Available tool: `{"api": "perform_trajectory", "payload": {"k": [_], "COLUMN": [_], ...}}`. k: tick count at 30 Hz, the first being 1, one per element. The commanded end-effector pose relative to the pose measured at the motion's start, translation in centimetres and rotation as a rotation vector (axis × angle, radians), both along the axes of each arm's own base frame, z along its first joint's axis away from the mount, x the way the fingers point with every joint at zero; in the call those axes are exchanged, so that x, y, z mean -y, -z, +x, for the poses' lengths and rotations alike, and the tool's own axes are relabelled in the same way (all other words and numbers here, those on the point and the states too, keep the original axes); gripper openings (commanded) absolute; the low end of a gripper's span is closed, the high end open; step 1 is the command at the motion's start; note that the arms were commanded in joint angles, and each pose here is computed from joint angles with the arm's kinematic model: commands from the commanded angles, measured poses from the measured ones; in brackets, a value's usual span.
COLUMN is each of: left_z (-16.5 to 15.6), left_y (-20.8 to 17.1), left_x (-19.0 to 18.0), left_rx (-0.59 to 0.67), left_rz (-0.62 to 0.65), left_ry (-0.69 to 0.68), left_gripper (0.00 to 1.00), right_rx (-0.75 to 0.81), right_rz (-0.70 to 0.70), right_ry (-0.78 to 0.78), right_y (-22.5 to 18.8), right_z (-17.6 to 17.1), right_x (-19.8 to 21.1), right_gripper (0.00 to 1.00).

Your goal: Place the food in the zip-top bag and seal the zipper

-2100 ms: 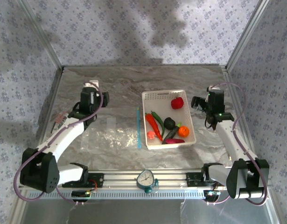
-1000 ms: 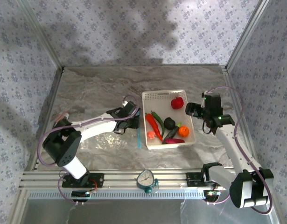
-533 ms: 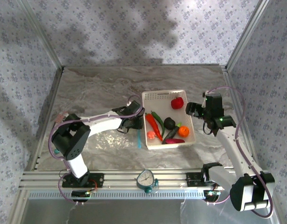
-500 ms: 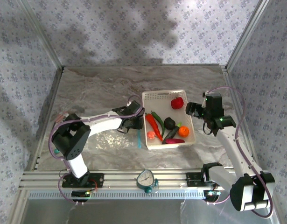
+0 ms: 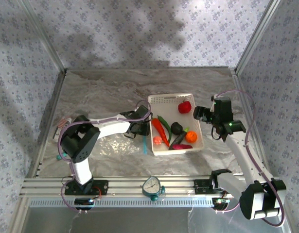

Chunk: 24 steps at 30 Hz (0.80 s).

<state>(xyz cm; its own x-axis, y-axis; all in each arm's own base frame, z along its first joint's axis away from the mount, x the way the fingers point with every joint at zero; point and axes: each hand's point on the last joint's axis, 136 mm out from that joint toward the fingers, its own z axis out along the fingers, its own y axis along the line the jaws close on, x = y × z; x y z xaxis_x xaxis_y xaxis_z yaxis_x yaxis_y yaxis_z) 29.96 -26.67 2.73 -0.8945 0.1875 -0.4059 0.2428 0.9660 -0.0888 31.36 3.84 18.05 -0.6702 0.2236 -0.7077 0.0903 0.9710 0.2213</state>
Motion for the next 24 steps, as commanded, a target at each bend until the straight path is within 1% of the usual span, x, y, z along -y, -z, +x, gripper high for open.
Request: {"api": "perform_trajectory", "payload": {"k": [1, 6, 10, 13, 14, 16, 24], "left_z": [0.0, 0.0, -0.1, -0.1, -0.1, 0.0, 0.4], "left_y": [-0.5, -0.8, -1.0, -0.8, -0.7, -0.9, -1.8], "left_x": [0.8, 0.8, 0.8, 0.8, 0.7, 0.7, -0.2], "left_rx": [-0.018, -0.019, -0.019, -0.026, -0.027, -0.025, -0.021], "left_rz": [-0.001, -0.001, -0.001, 0.004, 0.003, -0.004, -0.042], "left_ry": [0.028, 0.031, 0.040, 0.046, 0.047, 0.047, 0.043], "left_gripper": [0.53, 0.37, 0.28, 0.16, 0.10, 0.00, 0.00], "right_rx": [0.015, 0.015, 0.018, 0.017, 0.016, 0.016, 0.020], "right_rz": [0.026, 0.026, 0.028, 0.026, 0.026, 0.024, 0.022], "right_ry": [-0.004, -0.003, -0.003, -0.001, -0.001, -0.001, -0.008], "right_y": [-0.7, -0.6, -0.7, -0.7, -0.6, -0.7, -0.9], "right_z": [-0.1, -0.2, -0.1, -0.1, -0.1, -0.1, -0.4], "right_x": [-0.5, -0.4, -0.5, -0.4, -0.4, -0.4, -0.4], "right_gripper": [0.92, 0.92, 0.92, 0.92, 0.92, 0.92, 0.92]}}
